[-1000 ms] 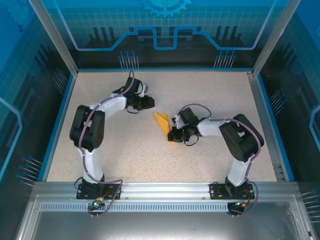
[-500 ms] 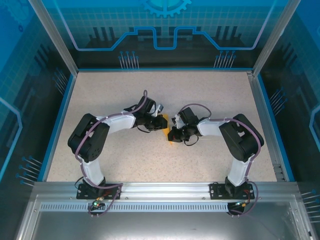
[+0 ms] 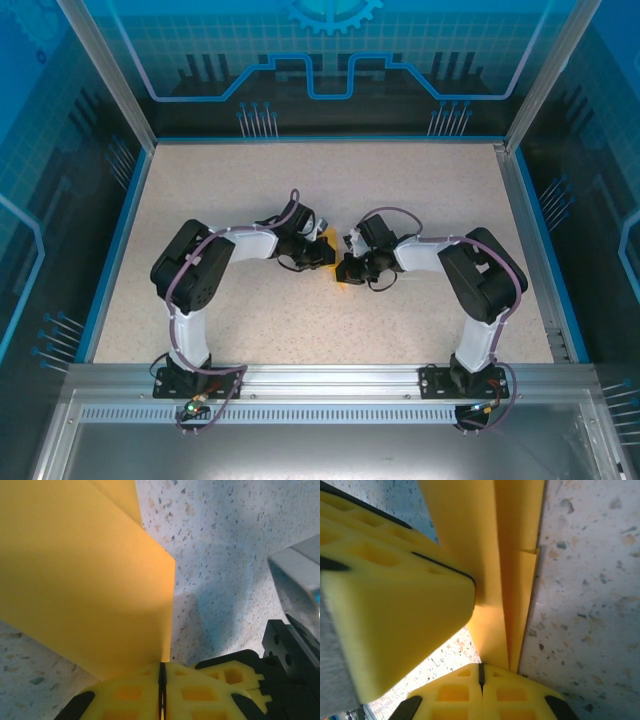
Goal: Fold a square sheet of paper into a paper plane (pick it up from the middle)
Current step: Fold the wing for the fifth time at the center of the table.
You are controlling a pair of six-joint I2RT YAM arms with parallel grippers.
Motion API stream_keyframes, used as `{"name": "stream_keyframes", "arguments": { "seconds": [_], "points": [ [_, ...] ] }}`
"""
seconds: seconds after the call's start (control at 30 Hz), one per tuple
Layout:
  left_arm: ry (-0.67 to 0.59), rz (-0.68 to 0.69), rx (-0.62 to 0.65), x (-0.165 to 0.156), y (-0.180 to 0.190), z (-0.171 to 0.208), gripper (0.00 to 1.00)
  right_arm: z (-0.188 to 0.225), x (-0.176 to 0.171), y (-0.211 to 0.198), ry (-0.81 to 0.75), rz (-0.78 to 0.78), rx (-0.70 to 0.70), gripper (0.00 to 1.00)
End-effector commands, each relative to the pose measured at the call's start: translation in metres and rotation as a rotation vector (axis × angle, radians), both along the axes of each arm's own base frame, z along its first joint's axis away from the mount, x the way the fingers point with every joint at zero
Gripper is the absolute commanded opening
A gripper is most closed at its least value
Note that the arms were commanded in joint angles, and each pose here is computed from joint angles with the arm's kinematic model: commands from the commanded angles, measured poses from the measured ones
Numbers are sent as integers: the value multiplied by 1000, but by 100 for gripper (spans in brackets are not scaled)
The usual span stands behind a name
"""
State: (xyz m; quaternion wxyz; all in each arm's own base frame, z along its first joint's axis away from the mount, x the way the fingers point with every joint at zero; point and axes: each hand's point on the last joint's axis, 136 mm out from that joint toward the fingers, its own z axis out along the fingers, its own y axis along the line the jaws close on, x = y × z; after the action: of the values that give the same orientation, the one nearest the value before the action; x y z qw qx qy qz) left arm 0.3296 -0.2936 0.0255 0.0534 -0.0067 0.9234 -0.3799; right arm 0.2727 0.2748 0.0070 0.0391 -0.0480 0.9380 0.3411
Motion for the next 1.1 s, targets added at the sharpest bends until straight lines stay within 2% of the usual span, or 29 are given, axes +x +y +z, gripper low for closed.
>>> {"name": "stream_keyframes", "arguments": {
  "seconds": [0.0,0.17,0.3,0.47,1.07],
  "points": [
    [35,-32,-33,-7,-9,-4,11,-63,-60,-52,261,-27,-262,1],
    [40,-24,35,-6,-1,-19,11,-66,-62,-55,267,-28,-277,1],
    [22,-13,137,0,12,-32,12,-68,-65,-61,275,-30,-307,1],
    [3,1,201,16,26,-36,12,-71,-70,-68,284,-27,-340,1],
    [27,188,201,97,92,-35,13,-77,-77,-75,304,-26,-366,0]
  ]
}}
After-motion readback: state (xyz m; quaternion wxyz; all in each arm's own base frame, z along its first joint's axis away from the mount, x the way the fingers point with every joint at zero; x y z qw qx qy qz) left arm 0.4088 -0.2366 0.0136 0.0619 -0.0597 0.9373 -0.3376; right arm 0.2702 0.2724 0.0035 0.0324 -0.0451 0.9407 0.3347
